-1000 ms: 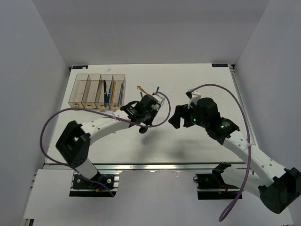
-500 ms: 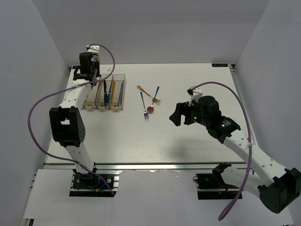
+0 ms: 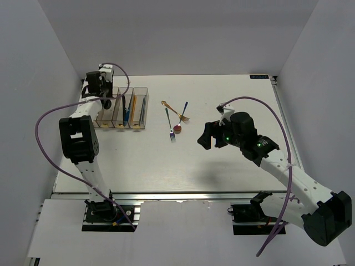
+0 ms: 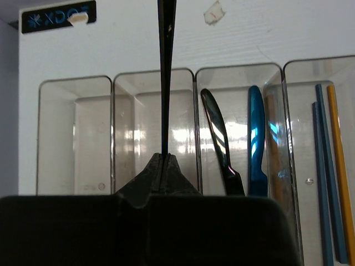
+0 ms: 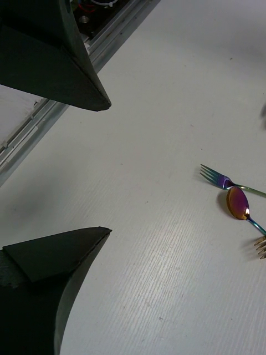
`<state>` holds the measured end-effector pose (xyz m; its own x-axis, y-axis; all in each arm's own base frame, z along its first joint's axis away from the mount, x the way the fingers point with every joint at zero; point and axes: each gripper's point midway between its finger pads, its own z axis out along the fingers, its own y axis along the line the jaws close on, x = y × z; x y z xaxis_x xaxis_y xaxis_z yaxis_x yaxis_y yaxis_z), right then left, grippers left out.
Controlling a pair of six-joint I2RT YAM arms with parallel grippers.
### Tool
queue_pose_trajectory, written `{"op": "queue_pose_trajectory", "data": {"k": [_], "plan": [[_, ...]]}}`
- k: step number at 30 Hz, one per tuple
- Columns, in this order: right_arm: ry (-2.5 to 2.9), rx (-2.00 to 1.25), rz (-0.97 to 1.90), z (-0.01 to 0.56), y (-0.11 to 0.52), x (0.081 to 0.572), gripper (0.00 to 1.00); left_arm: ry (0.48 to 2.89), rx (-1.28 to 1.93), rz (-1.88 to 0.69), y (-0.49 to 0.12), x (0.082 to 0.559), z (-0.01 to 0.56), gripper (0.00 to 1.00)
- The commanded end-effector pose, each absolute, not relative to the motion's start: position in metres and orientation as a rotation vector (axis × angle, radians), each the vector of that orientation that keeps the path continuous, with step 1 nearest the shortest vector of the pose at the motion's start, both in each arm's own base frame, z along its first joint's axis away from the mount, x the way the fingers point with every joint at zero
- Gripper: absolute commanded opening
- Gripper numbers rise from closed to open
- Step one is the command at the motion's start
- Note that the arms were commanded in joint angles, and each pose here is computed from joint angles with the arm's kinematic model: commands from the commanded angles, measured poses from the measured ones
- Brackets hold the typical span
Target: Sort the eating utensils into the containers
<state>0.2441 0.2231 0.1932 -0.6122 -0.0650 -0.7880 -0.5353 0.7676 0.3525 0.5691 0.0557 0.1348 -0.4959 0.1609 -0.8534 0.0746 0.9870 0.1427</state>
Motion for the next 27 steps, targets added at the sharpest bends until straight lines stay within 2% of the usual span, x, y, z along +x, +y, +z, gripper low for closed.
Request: {"op": "queue_pose_trajectory", "data": {"k": [1,15,20,24,25,27], "plan": [[2.1,-0.477,0.748,0.2,0.228,0.248,0.89,1.997,0.15,0.089,0.054,0.566,0.164,0.0],[2.091,-0.486,0.758,0.202,0.227,0.245,0.89,1.993,0.059,0.131,0.066,0.537,0.151,0.0],[2.087,-0.488,0.764,0.203,0.227,0.244,0.89,2.029,0.033,0.151,0.069,0.528,0.137,0.03],[2.082,-0.493,0.77,0.204,0.228,0.243,0.89,2.025,0.008,0.169,0.072,0.527,0.141,0.19],[2.082,-0.492,0.769,0.204,0.228,0.244,0.89,2.023,-0.007,0.187,0.076,0.526,0.142,0.3],[2.081,-0.492,0.771,0.205,0.228,0.243,0.89,2.005,-0.026,0.195,0.078,0.526,0.152,0.39]]}}
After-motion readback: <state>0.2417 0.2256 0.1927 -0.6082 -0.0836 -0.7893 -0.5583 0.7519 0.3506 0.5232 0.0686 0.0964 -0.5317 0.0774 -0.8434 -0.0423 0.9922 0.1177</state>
